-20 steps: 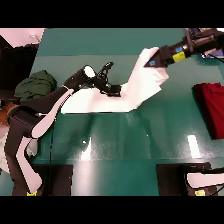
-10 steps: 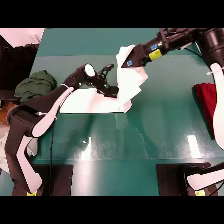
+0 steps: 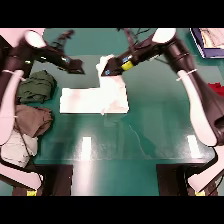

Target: Fold the shirts.

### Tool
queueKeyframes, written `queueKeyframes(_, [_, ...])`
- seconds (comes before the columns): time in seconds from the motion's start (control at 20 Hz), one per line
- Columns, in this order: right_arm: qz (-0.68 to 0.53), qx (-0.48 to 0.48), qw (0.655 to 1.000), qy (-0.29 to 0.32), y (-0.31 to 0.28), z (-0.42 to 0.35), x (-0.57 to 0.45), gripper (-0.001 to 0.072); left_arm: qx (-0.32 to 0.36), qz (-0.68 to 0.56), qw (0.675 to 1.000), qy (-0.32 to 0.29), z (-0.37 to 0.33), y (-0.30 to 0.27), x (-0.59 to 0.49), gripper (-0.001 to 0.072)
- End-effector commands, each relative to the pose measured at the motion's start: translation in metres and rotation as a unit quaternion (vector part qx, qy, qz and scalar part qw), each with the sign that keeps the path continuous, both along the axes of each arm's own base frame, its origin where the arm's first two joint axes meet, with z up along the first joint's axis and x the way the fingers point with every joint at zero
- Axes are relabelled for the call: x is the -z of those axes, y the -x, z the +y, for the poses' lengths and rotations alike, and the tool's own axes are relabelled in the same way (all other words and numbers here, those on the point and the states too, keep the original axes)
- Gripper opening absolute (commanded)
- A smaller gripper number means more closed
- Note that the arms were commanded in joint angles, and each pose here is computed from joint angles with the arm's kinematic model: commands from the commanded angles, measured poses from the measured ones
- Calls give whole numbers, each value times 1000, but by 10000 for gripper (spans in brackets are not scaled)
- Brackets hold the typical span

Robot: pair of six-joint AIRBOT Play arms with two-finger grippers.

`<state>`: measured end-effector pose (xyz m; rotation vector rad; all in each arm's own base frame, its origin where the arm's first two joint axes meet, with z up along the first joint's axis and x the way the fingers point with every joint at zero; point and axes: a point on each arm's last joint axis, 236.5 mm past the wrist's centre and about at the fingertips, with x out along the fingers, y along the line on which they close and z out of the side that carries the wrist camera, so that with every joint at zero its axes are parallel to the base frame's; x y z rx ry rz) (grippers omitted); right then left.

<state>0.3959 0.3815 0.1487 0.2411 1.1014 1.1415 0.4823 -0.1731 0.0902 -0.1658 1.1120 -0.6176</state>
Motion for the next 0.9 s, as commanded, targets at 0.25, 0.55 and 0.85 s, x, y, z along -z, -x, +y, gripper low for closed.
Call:
queueKeyframes(0.25, [-72, 10, 997, -32, -15, 118, 87, 21, -67, -18, 998, -13, 101, 21, -57, 22])
queueKeyframes(0.55, [-176, -12, 976, -130, 5, 176, 44, 586, -66, -18, 998, -9, 100, 21, -58, 22])
queueKeyframes(0.85, [-87, -35, 994, 55, -7, 27, 77, 479, -59, -8, 998, -10, 98, 26, -55, 22])
